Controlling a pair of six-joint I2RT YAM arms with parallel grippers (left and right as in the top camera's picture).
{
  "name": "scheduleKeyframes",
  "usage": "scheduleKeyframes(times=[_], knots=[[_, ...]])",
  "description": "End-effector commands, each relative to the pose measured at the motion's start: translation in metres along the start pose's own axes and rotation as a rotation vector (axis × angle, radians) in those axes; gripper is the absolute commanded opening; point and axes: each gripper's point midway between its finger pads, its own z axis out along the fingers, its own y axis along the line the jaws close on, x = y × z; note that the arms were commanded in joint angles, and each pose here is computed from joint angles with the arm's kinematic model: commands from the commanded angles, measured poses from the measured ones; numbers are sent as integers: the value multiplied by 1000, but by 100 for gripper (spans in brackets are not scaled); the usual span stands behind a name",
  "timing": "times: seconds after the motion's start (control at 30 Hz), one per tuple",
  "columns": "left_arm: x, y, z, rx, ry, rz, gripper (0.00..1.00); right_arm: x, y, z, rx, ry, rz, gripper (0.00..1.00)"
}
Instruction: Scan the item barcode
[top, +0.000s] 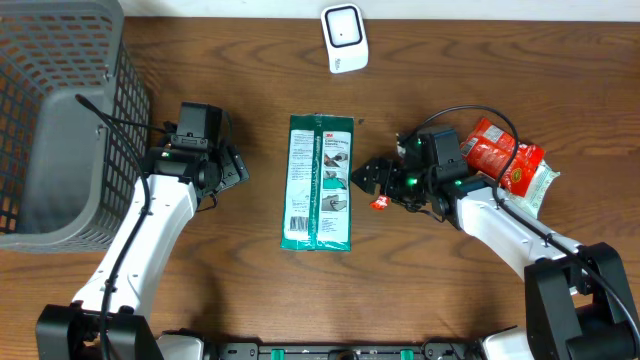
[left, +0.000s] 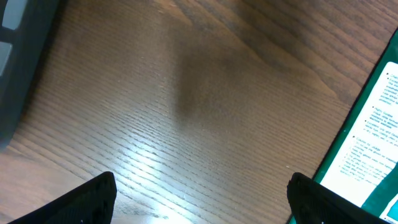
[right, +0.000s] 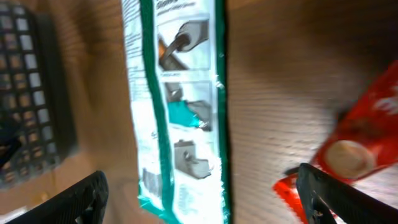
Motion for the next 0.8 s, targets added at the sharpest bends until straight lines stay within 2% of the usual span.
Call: scheduleKeyframes(times=[0.0, 0.13, 0.2, 0.23, 0.3, 0.33, 0.4, 0.77], knots=[[-3, 1, -1, -5, -4, -19, 89, 2, 13, -4, -61, 26, 19, 94], [-3, 1, -1, -5, -5, -20, 89, -8, 12, -7, -71, -6, -10, 94], [-3, 1, -1, -5, -5, -20, 89, -13, 10, -10, -72, -22, -31, 84], [-3, 1, -1, -5, -5, -20, 89, -15, 9, -11, -71, -27, -26, 70], [-3, 1, -1, -5, -5, -19, 89, -17, 6, -12, -69, -33, -4, 29], [-3, 1, -1, -5, -5, -19, 89, -18, 5, -13, -68, -34, 6, 15], [-3, 1, -1, -5, -5, -19, 89, -19, 2, -14, -57, -36, 20, 1], [-3, 1, -1, -5, -5, -20, 89, 4, -45, -18, 154, 16, 171, 1]])
